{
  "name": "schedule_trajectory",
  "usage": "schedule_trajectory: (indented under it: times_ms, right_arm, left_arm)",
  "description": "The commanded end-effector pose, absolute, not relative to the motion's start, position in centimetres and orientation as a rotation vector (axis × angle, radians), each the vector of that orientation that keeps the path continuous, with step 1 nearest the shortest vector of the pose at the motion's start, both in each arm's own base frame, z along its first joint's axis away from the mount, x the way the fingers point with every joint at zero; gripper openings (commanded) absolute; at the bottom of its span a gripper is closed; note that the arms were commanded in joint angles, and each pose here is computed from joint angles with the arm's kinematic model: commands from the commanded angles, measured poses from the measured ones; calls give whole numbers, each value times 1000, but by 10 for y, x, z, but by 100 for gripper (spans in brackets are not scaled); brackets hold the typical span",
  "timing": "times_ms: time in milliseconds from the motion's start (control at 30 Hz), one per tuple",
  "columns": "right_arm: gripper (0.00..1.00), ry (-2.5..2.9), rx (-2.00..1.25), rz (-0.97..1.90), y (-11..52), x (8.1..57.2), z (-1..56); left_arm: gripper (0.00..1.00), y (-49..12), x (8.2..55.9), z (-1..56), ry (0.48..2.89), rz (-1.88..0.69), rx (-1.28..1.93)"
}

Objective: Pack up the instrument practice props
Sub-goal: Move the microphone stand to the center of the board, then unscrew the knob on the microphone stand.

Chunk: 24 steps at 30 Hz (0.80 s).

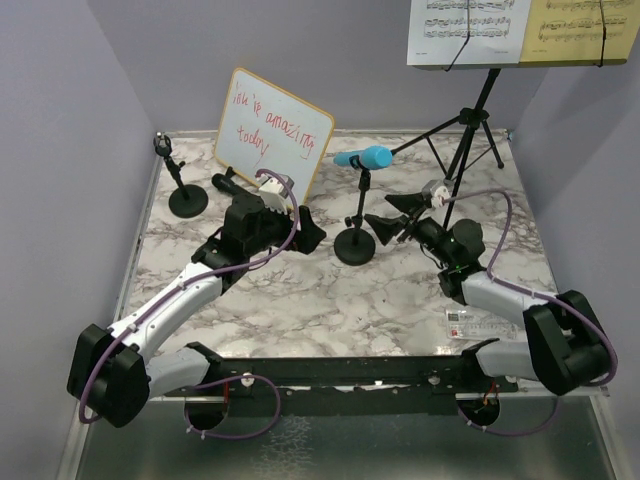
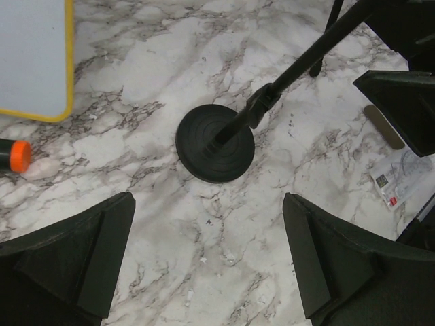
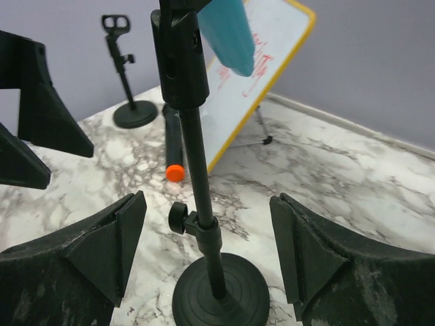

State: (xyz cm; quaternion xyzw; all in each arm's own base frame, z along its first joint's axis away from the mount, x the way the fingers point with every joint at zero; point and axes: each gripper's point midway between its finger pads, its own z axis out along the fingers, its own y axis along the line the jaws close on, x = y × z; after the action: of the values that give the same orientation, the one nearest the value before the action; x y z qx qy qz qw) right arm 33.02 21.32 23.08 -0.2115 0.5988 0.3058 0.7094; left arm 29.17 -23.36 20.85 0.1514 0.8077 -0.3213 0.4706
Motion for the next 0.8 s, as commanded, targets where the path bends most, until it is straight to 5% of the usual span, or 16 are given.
schedule_trajectory:
  times_ms: [0,400,767]
  right_arm:
    - [80,1331,-741,985,243,309,224]
    - [68,1304,-918,1112,269,336,213]
    - [13,1340,-882,1110,263,326,200]
  left_arm:
    - [97,-248,295,217,1902,-929,287]
    - [96,-267,309,210,1828,-1000,290]
    - [91,-288,311,196,1824,-1181,157]
